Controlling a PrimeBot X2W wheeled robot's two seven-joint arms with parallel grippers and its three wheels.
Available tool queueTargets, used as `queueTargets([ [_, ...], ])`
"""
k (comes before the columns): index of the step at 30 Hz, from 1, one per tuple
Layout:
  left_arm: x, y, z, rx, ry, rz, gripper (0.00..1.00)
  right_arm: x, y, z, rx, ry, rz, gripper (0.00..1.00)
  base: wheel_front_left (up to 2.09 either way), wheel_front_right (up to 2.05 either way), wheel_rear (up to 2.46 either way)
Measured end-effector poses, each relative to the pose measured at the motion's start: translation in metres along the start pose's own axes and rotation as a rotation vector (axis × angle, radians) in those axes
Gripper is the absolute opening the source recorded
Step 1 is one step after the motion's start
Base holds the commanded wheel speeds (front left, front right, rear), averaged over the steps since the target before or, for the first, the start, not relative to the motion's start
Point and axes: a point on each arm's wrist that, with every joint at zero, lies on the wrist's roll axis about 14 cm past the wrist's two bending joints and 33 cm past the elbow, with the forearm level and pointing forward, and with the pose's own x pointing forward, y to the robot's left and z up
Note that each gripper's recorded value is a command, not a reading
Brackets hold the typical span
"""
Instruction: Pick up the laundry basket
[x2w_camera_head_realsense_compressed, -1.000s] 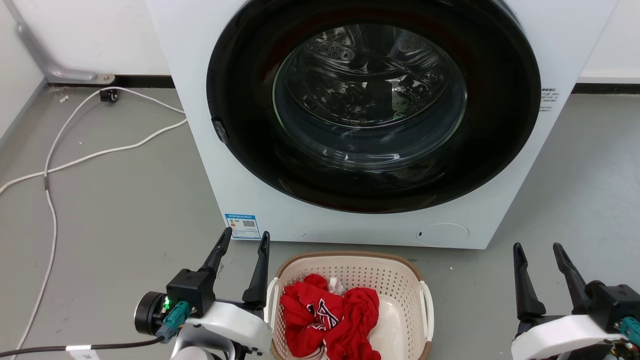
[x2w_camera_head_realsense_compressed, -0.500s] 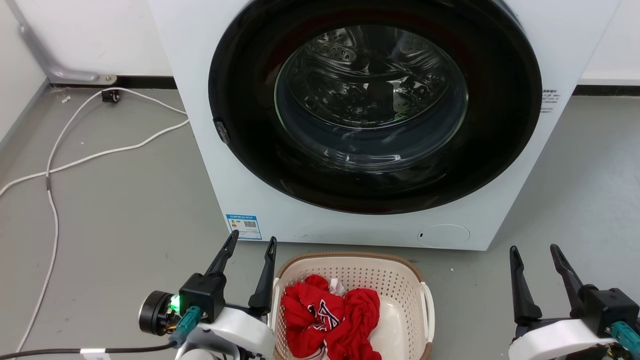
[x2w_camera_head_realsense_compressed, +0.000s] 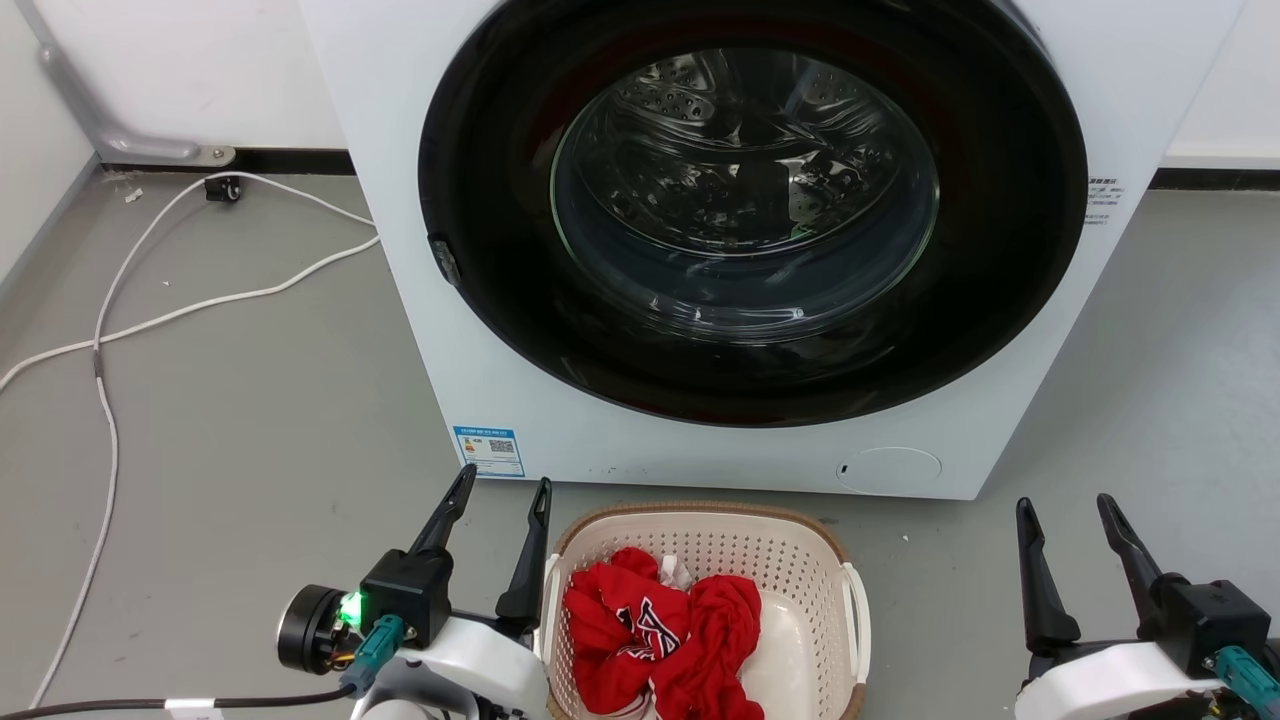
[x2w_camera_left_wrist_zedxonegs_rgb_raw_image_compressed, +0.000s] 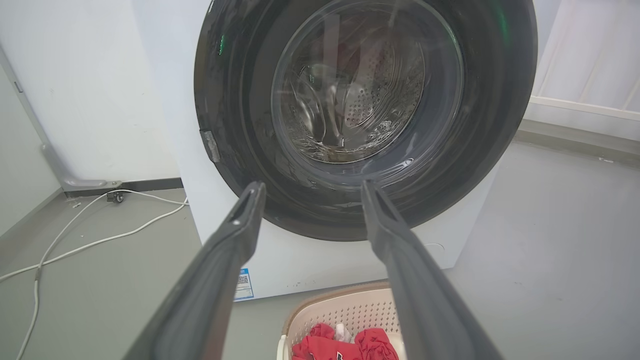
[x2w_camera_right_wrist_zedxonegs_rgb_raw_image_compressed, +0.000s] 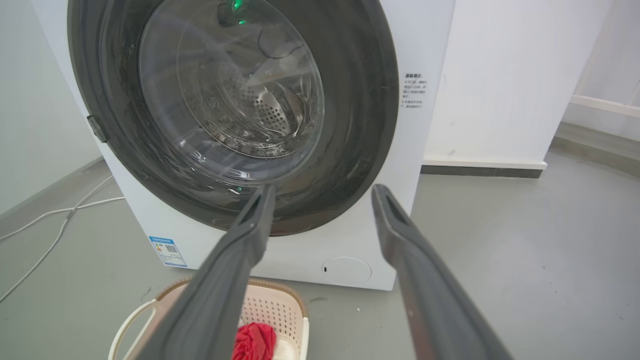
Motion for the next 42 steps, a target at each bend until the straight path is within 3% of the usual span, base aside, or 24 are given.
queueTargets([
  [17, 0.001, 0.005, -0.008, -0.008, 0.025, 0.017, 1.0, 0.004, -0.001, -0.004, 0.012, 0.01, -0.005, 1.0, 0.0, 0.0, 0.0],
  [29, 0.047, 0.016, -0.034, -0.031, 0.087, 0.013, 1.0, 0.041, -0.007, -0.032, 0.042, 0.076, -0.02, 1.0, 0.0, 0.0, 0.0],
  [34, 0.07, 0.025, -0.082, -0.054, 0.21, 0.015, 1.0, 0.06, -0.002, -0.081, 0.071, 0.206, -0.005, 1.0, 0.0, 0.0, 0.0],
  [42, 0.071, 0.04, -0.168, -0.085, 0.449, 0.024, 1.0, 0.064, 0.009, -0.163, 0.116, 0.444, 0.017, 1.0, 0.0, 0.0, 0.0],
])
